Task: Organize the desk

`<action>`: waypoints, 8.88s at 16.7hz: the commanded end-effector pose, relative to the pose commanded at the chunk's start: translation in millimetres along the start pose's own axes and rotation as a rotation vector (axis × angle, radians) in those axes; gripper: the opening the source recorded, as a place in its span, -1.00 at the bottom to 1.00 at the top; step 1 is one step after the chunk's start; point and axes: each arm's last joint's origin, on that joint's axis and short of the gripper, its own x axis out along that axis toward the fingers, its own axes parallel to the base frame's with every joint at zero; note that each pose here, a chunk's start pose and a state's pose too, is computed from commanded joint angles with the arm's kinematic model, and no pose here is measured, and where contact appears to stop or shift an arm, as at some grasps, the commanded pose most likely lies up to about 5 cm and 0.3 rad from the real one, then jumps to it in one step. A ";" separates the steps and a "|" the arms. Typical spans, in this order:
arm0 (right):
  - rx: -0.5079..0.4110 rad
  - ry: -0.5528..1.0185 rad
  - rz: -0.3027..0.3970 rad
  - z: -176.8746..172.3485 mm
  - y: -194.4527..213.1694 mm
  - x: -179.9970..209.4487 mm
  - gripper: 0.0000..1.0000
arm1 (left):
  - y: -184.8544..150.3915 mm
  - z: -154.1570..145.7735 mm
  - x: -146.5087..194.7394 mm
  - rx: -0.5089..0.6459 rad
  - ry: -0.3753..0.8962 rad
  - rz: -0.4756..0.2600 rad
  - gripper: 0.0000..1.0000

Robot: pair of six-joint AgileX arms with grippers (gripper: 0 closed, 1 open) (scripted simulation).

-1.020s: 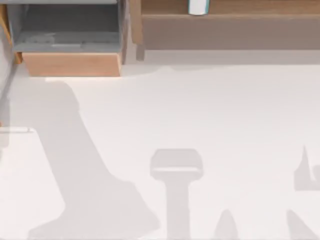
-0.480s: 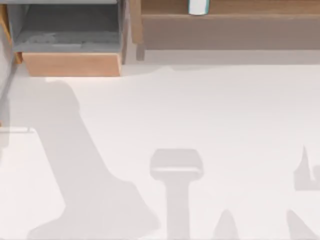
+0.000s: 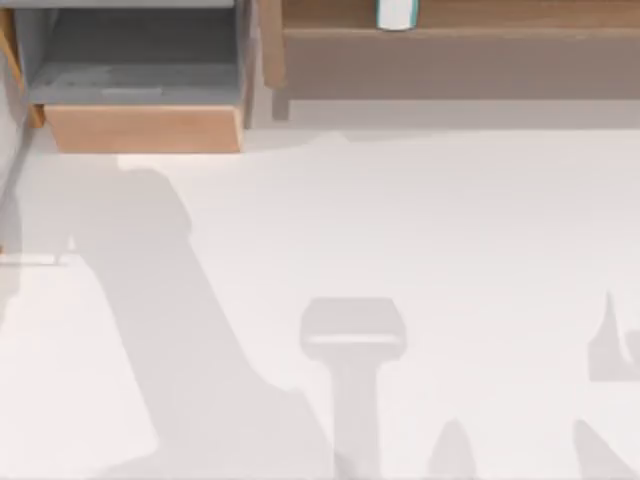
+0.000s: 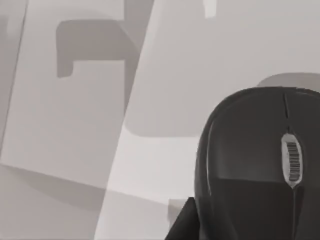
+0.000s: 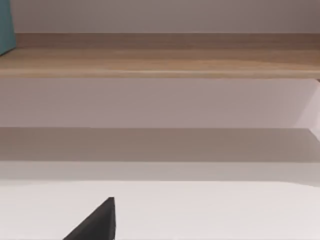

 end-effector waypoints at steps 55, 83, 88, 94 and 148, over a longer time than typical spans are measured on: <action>0.000 0.000 0.000 0.0 0.0 0.0 1.00 | 97.8 -190.8 -30.3 0.405 -0.092 0.011 -1.00; 0.000 0.000 0.000 0.0 0.0 0.0 1.00 | 119.4 -216.0 -3.5 0.246 0.081 -0.024 0.51; 0.000 0.000 0.000 0.0 0.0 0.0 1.00 | 119.4 -216.0 -3.5 0.246 0.081 -0.024 1.00; 0.000 0.000 0.000 0.0 0.0 0.0 1.00 | 119.4 -216.0 -3.5 0.246 0.081 -0.024 1.00; 0.000 0.000 0.000 0.0 0.0 0.0 1.00 | 56.5 -231.8 41.2 1.472 -1.269 0.925 0.85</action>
